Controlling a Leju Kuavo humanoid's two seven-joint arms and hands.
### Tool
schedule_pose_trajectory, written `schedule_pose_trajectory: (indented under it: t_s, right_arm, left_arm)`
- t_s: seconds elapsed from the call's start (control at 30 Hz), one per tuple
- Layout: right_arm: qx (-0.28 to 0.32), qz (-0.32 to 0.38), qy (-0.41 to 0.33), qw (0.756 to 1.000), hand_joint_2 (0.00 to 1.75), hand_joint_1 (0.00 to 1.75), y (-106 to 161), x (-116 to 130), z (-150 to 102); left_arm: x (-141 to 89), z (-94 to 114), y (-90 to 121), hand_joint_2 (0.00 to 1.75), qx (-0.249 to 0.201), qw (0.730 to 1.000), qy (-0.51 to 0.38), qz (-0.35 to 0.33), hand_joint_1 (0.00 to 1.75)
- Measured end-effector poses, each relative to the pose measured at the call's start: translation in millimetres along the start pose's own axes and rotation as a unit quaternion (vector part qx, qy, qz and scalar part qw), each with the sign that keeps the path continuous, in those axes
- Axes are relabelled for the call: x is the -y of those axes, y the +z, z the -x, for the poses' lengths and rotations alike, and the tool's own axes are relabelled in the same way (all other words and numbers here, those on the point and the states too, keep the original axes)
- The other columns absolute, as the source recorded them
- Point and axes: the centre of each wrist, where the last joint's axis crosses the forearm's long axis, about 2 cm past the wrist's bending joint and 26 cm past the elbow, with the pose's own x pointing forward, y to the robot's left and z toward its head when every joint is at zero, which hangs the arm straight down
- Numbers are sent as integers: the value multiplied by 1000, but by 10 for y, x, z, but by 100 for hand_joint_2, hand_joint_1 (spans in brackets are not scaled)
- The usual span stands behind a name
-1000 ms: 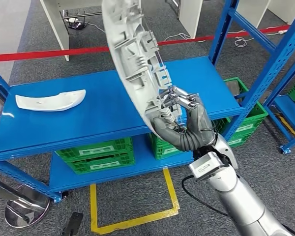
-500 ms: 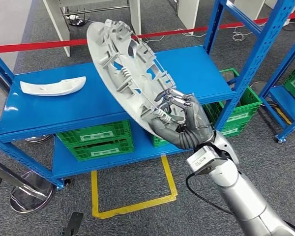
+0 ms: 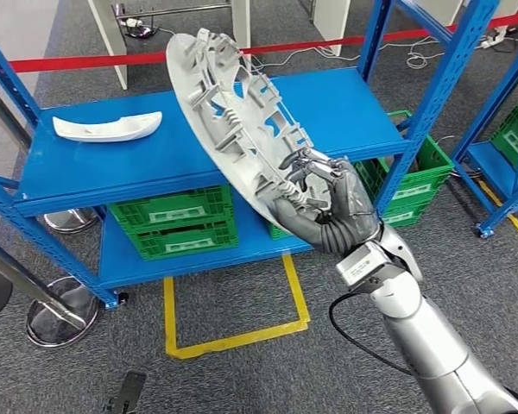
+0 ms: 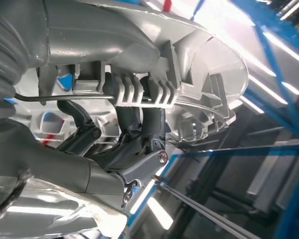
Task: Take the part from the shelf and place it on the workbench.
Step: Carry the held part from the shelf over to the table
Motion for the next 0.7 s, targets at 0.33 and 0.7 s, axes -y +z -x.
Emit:
schedule_pose_trajectory:
  t_s: [0.33, 0.7]
  right_arm:
    - [11, 34, 4, 999, 175, 175, 4, 114, -20]
    - [18, 62, 8, 998, 175, 175, 38, 187, -41]
  left_arm:
    - [-8, 0, -6, 175, 1, 1000, -2, -1, 0]
    - [-38, 36, -15, 175, 3, 1000, 0, -8, 0]
